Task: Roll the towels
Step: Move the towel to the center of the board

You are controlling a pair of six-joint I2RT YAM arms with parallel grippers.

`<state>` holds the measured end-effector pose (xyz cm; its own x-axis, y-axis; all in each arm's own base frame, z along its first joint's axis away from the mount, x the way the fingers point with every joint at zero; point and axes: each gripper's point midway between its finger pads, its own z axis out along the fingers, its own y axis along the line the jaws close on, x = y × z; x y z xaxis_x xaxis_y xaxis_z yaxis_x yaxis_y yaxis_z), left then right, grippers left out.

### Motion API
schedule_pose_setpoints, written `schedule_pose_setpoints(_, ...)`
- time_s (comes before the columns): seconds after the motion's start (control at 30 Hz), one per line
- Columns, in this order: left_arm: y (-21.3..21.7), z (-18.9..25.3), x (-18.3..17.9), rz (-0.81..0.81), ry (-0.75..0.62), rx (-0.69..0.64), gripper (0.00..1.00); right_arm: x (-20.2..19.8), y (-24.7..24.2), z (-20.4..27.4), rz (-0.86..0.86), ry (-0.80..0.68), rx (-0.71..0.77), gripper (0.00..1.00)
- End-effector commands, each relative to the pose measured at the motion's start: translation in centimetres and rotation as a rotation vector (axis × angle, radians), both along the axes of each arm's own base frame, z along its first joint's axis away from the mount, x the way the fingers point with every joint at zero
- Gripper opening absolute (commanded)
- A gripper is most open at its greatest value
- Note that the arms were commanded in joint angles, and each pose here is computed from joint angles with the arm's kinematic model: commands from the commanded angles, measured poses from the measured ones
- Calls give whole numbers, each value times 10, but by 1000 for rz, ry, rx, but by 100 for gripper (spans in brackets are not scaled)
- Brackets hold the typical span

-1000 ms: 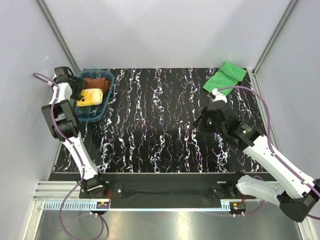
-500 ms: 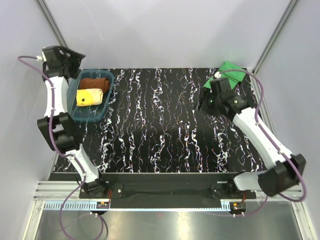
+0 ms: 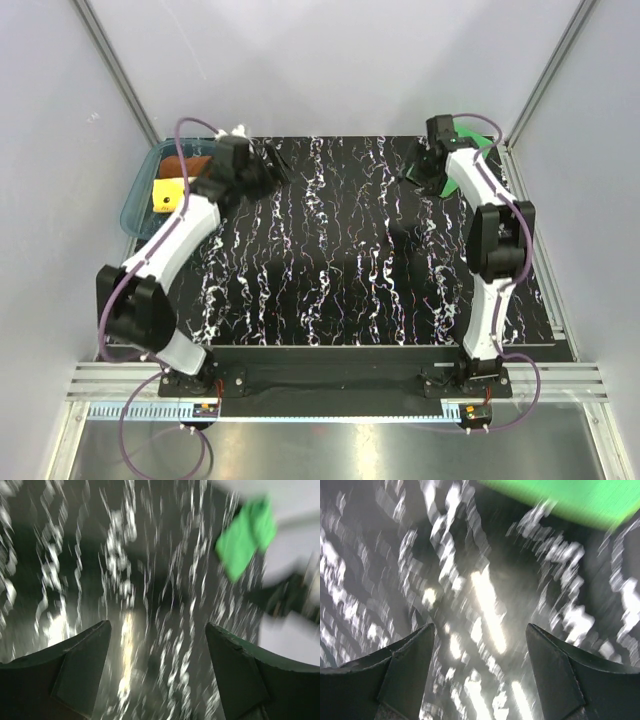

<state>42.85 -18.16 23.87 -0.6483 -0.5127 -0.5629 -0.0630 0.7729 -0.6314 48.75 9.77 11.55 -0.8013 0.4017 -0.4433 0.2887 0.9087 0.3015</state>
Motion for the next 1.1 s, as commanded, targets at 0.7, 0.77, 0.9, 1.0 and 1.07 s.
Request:
schedule_pose_setpoints(0.7,33,-61,-147,-251,112,376,81,49,-126,-83,-225,142,-120,51)
schedule_pose_setpoints(0.77,37,-60,-150,-254,108,395,81,49,-125,-89,-225,153,-112,52)
schedule_pose_setpoints(0.9,39,-56,-150,-248,97,403,82,52,-123,-95,-225,152,-98,52)
schedule_pose_setpoints(1.0,37,-55,-149,-255,90,399,82,52,-120,-98,-224,162,-81,52)
schedule_pose_setpoints(1.07,39,-60,-148,-253,97,408,82,50,-117,-101,-223,168,-69,52)
